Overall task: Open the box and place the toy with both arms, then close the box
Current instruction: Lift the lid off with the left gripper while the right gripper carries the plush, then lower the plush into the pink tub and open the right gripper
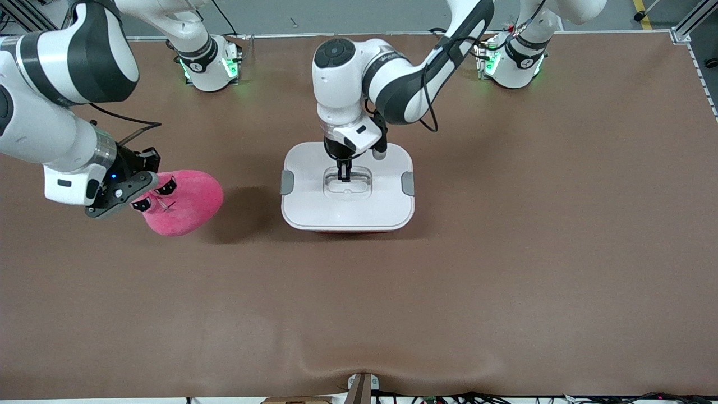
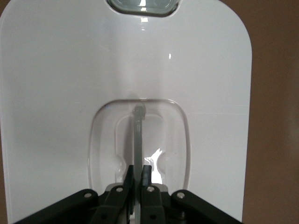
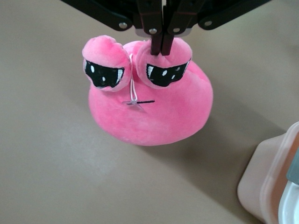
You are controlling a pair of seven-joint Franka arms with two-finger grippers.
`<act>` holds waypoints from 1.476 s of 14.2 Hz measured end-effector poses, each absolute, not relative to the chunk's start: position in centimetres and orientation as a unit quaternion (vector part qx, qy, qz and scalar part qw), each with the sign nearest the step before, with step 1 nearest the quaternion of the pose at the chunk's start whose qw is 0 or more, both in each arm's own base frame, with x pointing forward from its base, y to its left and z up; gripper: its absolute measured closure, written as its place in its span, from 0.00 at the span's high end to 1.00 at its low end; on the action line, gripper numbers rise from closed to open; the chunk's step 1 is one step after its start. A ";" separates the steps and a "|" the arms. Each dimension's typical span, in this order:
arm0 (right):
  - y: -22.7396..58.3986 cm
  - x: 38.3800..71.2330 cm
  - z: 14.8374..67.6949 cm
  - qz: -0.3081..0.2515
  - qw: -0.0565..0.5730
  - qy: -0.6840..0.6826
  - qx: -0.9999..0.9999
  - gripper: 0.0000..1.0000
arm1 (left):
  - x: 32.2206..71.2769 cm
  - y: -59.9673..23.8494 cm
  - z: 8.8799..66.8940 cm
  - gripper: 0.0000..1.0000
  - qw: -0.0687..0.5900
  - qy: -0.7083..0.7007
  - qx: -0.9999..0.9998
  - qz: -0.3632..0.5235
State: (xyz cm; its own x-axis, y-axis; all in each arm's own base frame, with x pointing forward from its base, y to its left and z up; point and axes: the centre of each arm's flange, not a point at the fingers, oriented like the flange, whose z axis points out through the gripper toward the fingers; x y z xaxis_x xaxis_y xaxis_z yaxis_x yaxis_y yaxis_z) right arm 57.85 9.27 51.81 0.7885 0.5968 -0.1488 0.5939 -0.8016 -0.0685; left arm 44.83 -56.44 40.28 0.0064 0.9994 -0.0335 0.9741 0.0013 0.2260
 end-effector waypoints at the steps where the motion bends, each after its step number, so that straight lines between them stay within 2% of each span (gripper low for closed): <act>1: 9.8 57.8 52.1 0.080 0.010 -0.332 -0.940 0.02 | 45.2 -55.9 41.6 0.07 0.098 0.699 0.704 0.070; 5: 13.8 57.4 54.3 0.057 0.008 -0.429 -0.901 0.02 | 48.1 -51.0 46.7 0.07 0.083 0.674 0.731 0.060; 10: 23.9 54.4 56.8 0.029 0.001 -0.546 -0.838 0.02 | 53.4 -41.5 51.9 0.07 0.072 0.630 0.773 0.029; 16: 31.9 50.9 57.0 0.007 -0.003 -0.631 -0.776 0.02 | 59.5 -28.6 52.6 0.07 0.040 0.556 0.831 -0.004; 21: 35.7 49.7 56.7 -0.022 -0.017 -0.701 -0.713 0.02 | 61.0 -20.9 52.7 0.07 0.006 0.470 0.882 -0.030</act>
